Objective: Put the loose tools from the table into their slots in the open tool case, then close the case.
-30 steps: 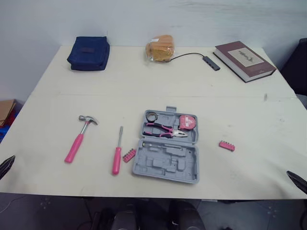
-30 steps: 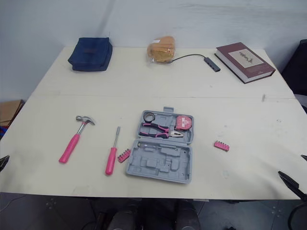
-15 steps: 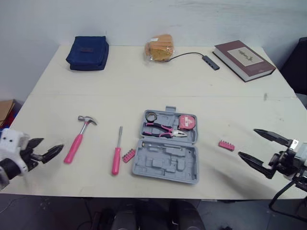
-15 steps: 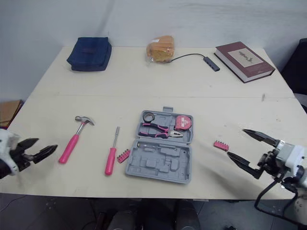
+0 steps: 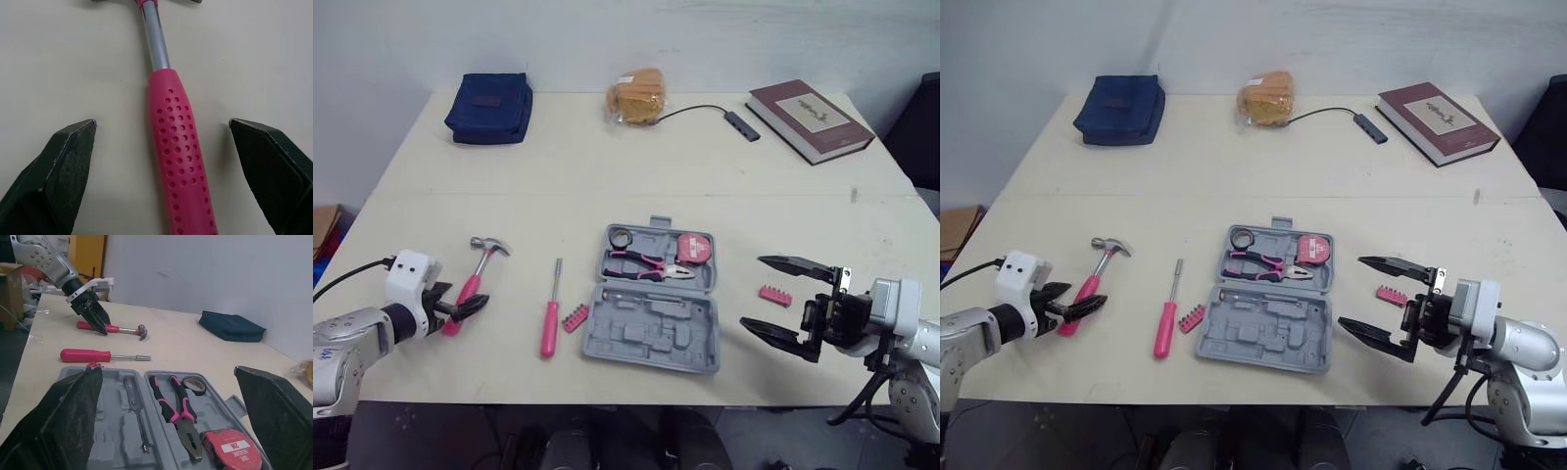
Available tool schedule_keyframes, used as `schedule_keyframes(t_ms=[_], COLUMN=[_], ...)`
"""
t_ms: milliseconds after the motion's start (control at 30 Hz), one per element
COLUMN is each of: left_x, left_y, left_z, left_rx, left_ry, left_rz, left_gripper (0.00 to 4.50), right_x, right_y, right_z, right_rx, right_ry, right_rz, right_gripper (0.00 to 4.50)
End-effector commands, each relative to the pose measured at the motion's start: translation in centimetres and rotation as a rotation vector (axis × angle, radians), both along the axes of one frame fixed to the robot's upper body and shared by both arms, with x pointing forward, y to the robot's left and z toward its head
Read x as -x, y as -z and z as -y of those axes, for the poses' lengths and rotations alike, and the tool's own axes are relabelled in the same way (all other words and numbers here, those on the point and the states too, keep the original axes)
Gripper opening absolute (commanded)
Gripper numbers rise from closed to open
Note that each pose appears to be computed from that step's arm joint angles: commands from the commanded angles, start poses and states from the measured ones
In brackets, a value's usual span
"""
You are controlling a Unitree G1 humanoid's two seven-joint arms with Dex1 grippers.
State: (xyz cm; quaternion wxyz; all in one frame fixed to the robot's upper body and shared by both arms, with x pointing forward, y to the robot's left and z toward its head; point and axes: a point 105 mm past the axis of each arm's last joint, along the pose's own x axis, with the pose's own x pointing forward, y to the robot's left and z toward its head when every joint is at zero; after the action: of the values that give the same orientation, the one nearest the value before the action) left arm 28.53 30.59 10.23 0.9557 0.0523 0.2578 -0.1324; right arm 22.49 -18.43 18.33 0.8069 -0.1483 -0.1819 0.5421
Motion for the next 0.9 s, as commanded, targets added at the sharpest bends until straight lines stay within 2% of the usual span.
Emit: schedule_keyframes(t_ms=[33, 100, 200, 300, 400, 533, 633, 733, 800, 900], left_x=[0.8, 1.2, 1.3, 1.2, 0.1, -1.9, -2.2, -2.0, -1.2, 0.0], left_y=[1.7, 2.2, 3.0, 3.0, 1.9, -2.1, -5.4, -6.4, -7.2, -7.9], left_z=[1.8, 2.3, 1.8, 1.6, 1.8, 2.9, 5.6, 6.9, 9.3, 13.0], left_rx=[0.073, 0.084, 0.058, 0.066, 0.062, 0.058, -0.029, -0.066, -0.093, -0.054], left_ry=[0.077, 0.086, 0.056, 0.042, 0.056, 0.153, 0.409, 0.542, 0.741, 0.996], left_rz=[-0.083, -0.109, -0.123, -0.110, -0.030, 0.169, 0.291, 0.327, 0.343, 0.328], left_gripper=[3.83, 3.21, 1.75, 0.57, 0.56, 0.56, 0.56, 0.56, 0.56, 0.56], right_x=[0.4, 0.4, 0.6, 0.7, 1.0, 0.9, 1.0, 1.2, 1.5, 2.0], right_y=[-0.7, -0.8, -0.8, -0.9, -1.0, -1.3, -1.3, -1.2, -1.1, -0.6], right_z=[-0.3, -0.2, -0.1, 0.0, 0.5, 2.1, 3.4, 3.6, 3.8, 3.9], right_rx=[-0.001, 0.001, 0.007, 0.014, 0.021, 0.059, 0.098, 0.109, 0.119, 0.119], right_ry=[-0.015, -0.011, 0.001, 0.009, 0.035, 0.095, 0.113, 0.100, 0.090, 0.083], right_rz=[0.034, 0.042, 0.046, 0.048, 0.052, 0.072, 0.065, 0.053, 0.034, -0.007], right_gripper=[4.50, 4.50, 4.50, 4.50, 4.50, 4.50, 4.50, 4.50, 4.50, 4.50])
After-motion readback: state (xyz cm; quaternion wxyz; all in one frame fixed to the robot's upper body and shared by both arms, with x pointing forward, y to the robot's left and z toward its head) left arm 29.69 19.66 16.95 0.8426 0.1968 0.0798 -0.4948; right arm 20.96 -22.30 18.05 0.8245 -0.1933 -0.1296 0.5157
